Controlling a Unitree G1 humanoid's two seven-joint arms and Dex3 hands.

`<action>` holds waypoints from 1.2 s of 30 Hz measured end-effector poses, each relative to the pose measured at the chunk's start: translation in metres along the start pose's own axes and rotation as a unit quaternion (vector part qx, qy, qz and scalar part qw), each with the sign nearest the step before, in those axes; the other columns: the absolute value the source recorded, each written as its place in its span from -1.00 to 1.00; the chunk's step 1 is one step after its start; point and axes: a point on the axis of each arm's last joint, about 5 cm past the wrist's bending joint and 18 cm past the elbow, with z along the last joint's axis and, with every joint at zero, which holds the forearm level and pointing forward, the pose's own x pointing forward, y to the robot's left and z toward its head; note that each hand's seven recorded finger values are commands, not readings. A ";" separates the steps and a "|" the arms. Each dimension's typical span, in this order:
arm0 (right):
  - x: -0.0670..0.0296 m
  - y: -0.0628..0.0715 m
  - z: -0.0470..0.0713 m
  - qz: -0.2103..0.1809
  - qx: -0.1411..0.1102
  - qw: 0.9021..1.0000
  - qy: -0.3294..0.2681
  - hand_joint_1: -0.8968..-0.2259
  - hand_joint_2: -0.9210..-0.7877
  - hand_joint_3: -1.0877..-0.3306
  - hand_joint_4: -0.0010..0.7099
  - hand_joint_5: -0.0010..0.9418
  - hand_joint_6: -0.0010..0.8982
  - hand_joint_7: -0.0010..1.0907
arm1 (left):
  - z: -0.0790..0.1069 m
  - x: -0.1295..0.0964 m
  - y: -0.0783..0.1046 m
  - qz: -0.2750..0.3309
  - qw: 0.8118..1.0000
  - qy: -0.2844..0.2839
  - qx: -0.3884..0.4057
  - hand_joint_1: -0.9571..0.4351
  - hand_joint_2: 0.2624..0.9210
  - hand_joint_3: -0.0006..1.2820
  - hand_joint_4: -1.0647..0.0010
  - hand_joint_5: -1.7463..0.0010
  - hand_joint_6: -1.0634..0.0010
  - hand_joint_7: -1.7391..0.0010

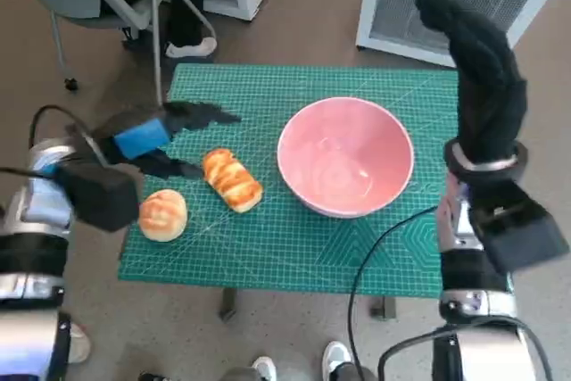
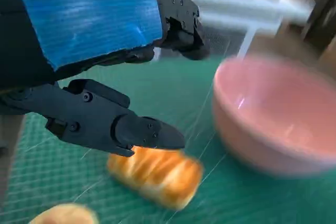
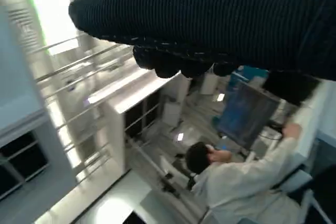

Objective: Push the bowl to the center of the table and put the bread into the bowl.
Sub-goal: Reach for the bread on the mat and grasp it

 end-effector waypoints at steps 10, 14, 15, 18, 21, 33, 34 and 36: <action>-0.0039 -0.003 0.006 0.019 -0.007 1.000 -0.001 -0.02 -1.00 -0.15 -0.30 -1.00 -0.84 -0.08 | 0.005 0.028 -0.003 -0.082 0.994 0.040 0.052 -0.12 0.51 -1.00 0.30 1.00 0.13 0.89; -0.0046 -0.004 0.007 0.021 -0.008 1.000 -0.001 -0.02 -1.00 -0.15 -0.31 -1.00 -0.86 -0.07 | 0.011 0.041 -0.004 -0.111 0.990 0.048 0.068 -0.08 0.49 -1.00 0.34 1.00 0.14 0.92; -0.0044 -0.004 0.007 0.022 -0.009 1.000 -0.001 -0.02 -1.00 -0.15 -0.31 -1.00 -0.86 -0.07 | 0.012 0.044 -0.005 -0.118 0.989 0.050 0.070 -0.06 0.49 -1.00 0.36 1.00 0.14 0.92; -0.0044 -0.004 0.008 0.022 -0.010 1.000 -0.001 -0.02 -1.00 -0.16 -0.31 -1.00 -0.86 -0.06 | 0.015 0.053 -0.007 -0.138 0.986 0.060 0.071 0.02 0.48 -1.00 0.37 1.00 0.14 0.94; -0.0048 -0.005 0.009 0.021 -0.011 1.000 -0.001 -0.01 -1.00 -0.16 -0.31 -1.00 -0.87 -0.06 | 0.017 0.060 -0.010 -0.160 0.982 0.072 0.064 0.11 0.48 -1.00 0.37 1.00 0.14 0.95; -0.0099 -0.007 0.011 0.019 -0.020 1.000 0.008 -0.01 -1.00 -0.16 -0.31 -1.00 -0.91 -0.04 | 0.019 0.075 -0.032 -0.176 0.977 0.090 0.085 0.27 0.74 -0.96 -0.08 0.94 -0.28 0.87; -0.0100 -0.007 0.012 0.019 -0.020 1.000 0.008 -0.01 -1.00 -0.16 -0.31 -1.00 -0.91 -0.04 | 0.019 0.076 -0.034 -0.173 0.977 0.088 0.090 0.12 0.83 -0.90 -0.26 0.91 -0.23 0.38; -0.0102 -0.007 0.012 0.019 -0.020 1.000 0.007 -0.01 -1.00 -0.16 -0.31 -1.00 -0.91 -0.04 | 0.018 0.076 -0.037 -0.168 0.977 0.083 0.099 0.10 0.91 -0.85 -0.32 0.65 -0.18 -0.05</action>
